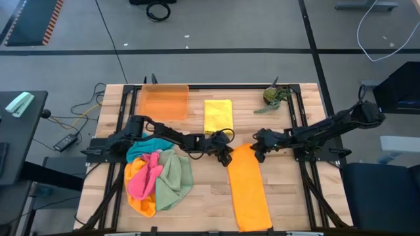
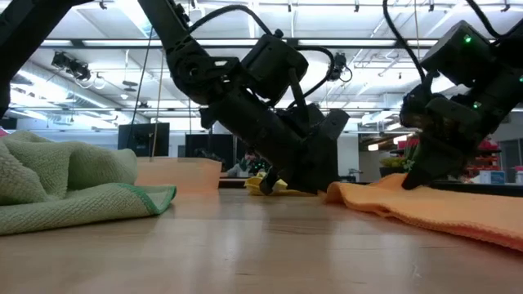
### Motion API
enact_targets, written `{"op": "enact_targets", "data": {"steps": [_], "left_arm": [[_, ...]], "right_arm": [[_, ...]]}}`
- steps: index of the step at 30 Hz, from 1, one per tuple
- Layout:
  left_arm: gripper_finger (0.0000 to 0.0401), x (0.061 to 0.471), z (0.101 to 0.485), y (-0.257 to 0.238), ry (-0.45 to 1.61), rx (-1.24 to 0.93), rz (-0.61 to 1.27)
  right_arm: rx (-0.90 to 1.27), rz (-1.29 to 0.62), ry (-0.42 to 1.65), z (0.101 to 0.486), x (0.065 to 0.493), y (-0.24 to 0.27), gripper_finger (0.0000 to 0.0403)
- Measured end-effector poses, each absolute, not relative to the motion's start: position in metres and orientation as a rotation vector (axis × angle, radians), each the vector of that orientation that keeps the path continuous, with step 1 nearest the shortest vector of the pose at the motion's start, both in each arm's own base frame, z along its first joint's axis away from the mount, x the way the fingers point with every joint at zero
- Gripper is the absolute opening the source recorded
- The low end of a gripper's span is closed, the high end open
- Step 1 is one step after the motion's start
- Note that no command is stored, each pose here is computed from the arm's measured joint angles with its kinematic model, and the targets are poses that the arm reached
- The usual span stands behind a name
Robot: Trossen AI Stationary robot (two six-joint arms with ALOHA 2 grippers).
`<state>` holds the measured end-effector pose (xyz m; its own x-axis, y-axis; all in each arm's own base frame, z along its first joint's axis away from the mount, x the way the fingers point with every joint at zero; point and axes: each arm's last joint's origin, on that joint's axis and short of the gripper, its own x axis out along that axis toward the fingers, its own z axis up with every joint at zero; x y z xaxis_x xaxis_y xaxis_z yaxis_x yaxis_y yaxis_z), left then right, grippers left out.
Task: Fold microfiber towels
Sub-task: Fold the right orange towel
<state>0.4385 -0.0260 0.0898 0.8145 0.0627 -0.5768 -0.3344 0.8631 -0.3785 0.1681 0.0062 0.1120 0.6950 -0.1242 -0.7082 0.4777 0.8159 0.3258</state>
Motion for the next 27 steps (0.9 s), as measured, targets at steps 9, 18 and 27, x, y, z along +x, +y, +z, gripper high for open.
{"op": "enact_targets", "data": {"steps": [9, 18, 27], "left_arm": [[0.0006, 0.429, 0.156, -0.028, 0.525, -0.395, 0.163], [0.0006, 0.397, 0.245, -0.021, 0.433, -0.265, 0.136], [0.0006, 0.385, 0.314, -0.029, 0.400, -0.147, 0.092]], "right_arm": [[0.391, -0.200, 0.629, 0.154, 0.174, 0.008, 0.0004], [0.058, -0.082, 0.554, 0.248, 0.181, 0.008, 0.0003], [-0.185, 0.005, 0.636, 0.301, 0.169, 0.010, 0.0002]]}}
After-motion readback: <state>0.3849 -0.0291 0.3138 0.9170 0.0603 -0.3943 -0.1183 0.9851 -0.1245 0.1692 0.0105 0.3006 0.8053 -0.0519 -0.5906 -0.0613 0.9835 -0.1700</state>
